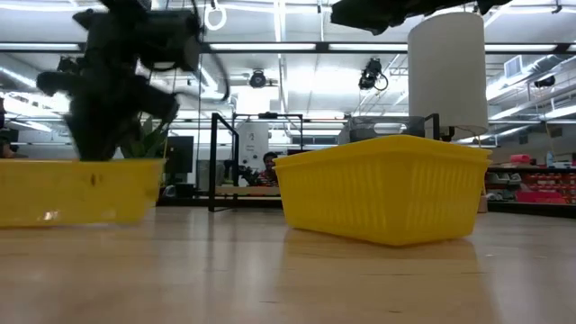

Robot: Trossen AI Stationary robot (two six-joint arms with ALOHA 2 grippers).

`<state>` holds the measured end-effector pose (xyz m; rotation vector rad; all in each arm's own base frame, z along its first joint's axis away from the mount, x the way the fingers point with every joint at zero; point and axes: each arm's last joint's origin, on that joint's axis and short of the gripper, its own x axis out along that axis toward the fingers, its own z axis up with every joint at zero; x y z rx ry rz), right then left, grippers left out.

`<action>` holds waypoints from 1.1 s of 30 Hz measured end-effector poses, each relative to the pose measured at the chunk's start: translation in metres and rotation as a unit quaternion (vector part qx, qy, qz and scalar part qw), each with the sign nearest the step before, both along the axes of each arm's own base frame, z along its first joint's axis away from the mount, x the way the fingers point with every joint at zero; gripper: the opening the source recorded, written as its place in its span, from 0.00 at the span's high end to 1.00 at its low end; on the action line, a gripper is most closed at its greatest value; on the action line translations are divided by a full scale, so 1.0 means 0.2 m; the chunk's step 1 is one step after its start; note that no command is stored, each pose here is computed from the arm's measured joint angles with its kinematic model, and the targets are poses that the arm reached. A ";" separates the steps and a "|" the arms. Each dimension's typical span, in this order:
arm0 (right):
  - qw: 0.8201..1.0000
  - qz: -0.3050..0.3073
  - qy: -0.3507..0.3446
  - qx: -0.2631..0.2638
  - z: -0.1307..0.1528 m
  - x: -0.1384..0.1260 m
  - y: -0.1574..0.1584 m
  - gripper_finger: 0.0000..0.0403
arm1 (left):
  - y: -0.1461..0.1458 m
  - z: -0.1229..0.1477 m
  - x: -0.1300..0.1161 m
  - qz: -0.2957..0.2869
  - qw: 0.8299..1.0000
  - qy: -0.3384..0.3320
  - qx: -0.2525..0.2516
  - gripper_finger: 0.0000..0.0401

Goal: Stack baskets on shelf by color
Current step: Stack the left yellow bin on top of the right stacked yellow bins

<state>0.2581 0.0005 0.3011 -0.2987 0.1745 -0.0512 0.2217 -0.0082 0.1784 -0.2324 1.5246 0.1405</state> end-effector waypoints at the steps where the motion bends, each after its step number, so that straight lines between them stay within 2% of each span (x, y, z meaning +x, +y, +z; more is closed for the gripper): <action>1: 1.000 0.000 0.003 0.000 0.00 -0.01 0.00 0.54 | -0.01 0.04 0.02 -0.004 1.000 -0.013 0.004 0.98; 10: 0.999 -0.006 0.041 0.035 0.04 -0.15 0.00 0.54 | -0.12 0.39 0.27 -0.051 0.990 -0.121 0.056 0.98; 16: 0.997 -0.011 0.032 0.073 0.09 -0.25 0.00 0.54 | -0.22 0.54 0.53 -0.134 0.967 -0.188 0.105 0.98; 20: 0.997 -0.002 0.012 0.077 0.04 -0.31 0.02 0.54 | -0.27 0.61 0.67 -0.192 0.948 -0.215 0.131 0.98; 25: 0.996 -0.009 -0.010 0.088 0.00 -0.41 0.02 0.54 | -0.30 0.62 0.80 -0.257 0.927 -0.231 0.149 0.98; 33: 0.991 0.012 -0.061 0.117 -0.04 -0.55 0.05 0.54 | -0.33 0.52 0.96 -0.380 0.863 -0.274 0.188 0.97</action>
